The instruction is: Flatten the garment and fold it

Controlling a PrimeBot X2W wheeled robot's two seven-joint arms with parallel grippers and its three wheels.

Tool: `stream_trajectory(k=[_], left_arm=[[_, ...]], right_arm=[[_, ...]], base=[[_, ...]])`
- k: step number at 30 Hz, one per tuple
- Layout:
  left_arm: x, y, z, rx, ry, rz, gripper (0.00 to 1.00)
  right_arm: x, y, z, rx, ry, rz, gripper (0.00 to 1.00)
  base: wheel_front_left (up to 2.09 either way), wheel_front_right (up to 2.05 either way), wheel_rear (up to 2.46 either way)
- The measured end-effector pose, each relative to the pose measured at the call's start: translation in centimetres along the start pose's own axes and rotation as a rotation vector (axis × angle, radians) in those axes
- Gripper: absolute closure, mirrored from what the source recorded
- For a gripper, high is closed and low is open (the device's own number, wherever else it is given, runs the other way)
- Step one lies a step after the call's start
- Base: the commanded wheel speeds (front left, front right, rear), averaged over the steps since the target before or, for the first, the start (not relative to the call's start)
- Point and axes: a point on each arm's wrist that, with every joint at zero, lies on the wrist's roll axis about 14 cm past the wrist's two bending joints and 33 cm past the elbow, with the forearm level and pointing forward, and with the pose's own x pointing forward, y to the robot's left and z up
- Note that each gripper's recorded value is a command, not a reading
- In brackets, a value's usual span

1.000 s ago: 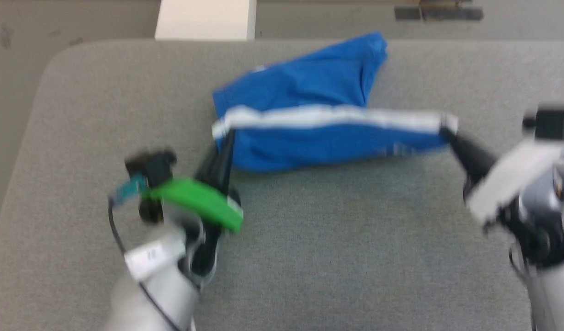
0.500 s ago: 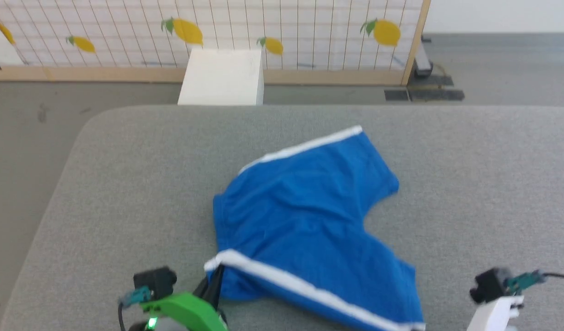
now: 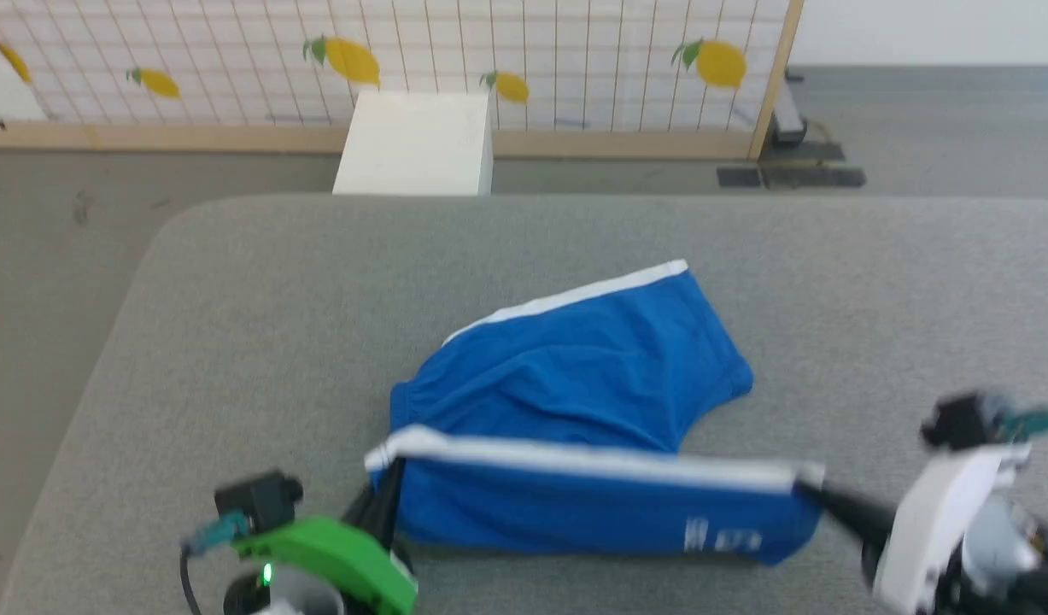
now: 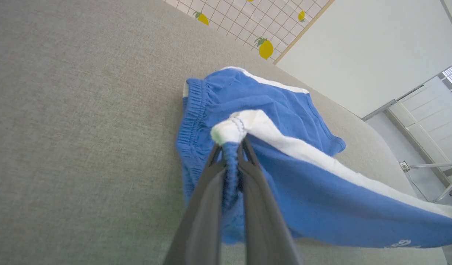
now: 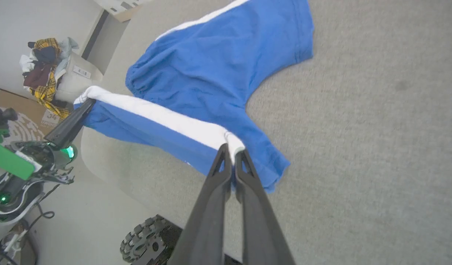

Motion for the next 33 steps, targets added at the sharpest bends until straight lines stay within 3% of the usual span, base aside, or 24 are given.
stream_trajectory(k=[7,8,11,23,33], left_arm=[[4.8,-0.8,4.5,-0.009,-0.122,0.001,1.0],[6.7,-0.6,5.2,-0.017,-0.137,0.009,1.0],[8.3,-0.2,4.9,-0.024,-0.124,0.016,1.0],[12.9,1.9,2.2,-0.036,-0.046,0.053,1.0],[13.8,4.9,0.3,0.0,0.006,0.125,1.0]], right_arm=[[4.4,-1.2,8.4,-0.138,-0.18,-0.09,1.0],[7.0,-1.8,11.3,-0.178,-0.222,-0.129,1.0],[9.9,-2.3,13.0,-0.207,-0.223,-0.15,1.0],[19.3,-4.8,15.2,-0.305,-0.131,-0.204,1.0],[25.1,-6.6,11.0,-0.318,0.025,-0.21,1.0]], base=[[0.0,0.0,0.0],[0.0,0.0,0.0],[0.0,0.0,0.0],[0.0,0.0,0.0],[0.0,0.0,0.0]])
